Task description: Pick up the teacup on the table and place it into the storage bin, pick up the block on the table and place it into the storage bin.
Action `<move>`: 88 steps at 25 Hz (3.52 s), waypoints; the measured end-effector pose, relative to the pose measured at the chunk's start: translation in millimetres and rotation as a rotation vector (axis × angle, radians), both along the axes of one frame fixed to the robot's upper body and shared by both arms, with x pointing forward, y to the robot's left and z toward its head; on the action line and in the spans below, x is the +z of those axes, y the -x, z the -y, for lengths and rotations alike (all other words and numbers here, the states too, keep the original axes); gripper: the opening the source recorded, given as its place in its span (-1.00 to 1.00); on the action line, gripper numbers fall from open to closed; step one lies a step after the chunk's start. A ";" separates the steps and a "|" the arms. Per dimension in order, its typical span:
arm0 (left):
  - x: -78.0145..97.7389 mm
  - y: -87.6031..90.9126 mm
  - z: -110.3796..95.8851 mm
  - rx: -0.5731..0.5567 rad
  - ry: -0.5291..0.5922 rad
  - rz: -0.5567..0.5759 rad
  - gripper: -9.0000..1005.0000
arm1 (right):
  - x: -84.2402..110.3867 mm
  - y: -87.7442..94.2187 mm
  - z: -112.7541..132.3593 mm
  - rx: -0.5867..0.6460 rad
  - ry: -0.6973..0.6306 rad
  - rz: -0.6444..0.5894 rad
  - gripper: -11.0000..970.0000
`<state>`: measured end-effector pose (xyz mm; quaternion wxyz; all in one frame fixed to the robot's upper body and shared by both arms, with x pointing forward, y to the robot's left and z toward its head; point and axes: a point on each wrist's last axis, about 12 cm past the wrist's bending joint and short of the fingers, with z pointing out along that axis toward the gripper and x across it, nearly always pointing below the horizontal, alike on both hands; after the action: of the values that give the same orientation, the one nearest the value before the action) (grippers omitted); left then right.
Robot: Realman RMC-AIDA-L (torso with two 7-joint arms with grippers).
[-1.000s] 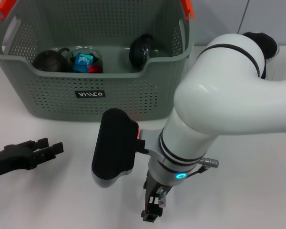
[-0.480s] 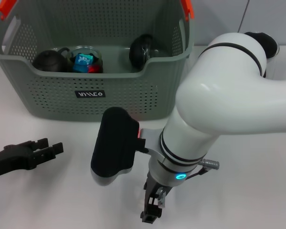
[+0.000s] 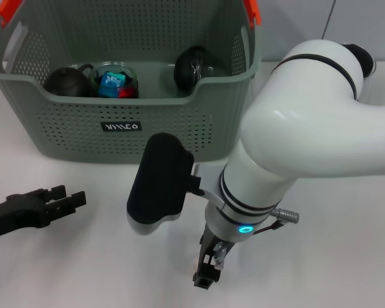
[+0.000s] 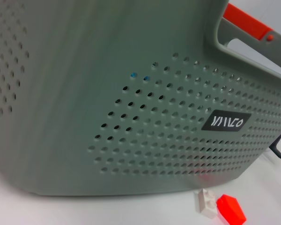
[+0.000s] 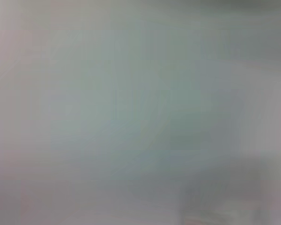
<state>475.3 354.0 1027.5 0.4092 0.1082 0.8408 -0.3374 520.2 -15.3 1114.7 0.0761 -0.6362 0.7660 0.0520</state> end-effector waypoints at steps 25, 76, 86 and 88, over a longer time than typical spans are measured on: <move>-0.7 -1.0 -0.3 0.008 -0.005 -0.003 0.27 | -9.3 -5.4 -0.7 -0.063 -0.025 -0.033 0.39; -1.0 0.3 -2.1 0.015 -0.005 -0.005 0.27 | 117.2 -45.2 89.9 -0.203 -0.695 -0.055 -0.08; -0.6 -0.5 -1.9 0.015 -0.005 -0.003 0.27 | 156.1 -68.5 108.1 -0.205 -0.984 0.100 -0.08; -0.3 -1.1 -1.6 0.013 -0.005 -0.002 0.27 | 163.2 -77.6 108.1 -0.229 -0.996 0.167 -0.08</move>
<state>476.4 355.6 1027.2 0.4105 0.1034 0.8427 -0.3327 597.8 -123.4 1277.9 0.4357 -0.4371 0.7044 0.3506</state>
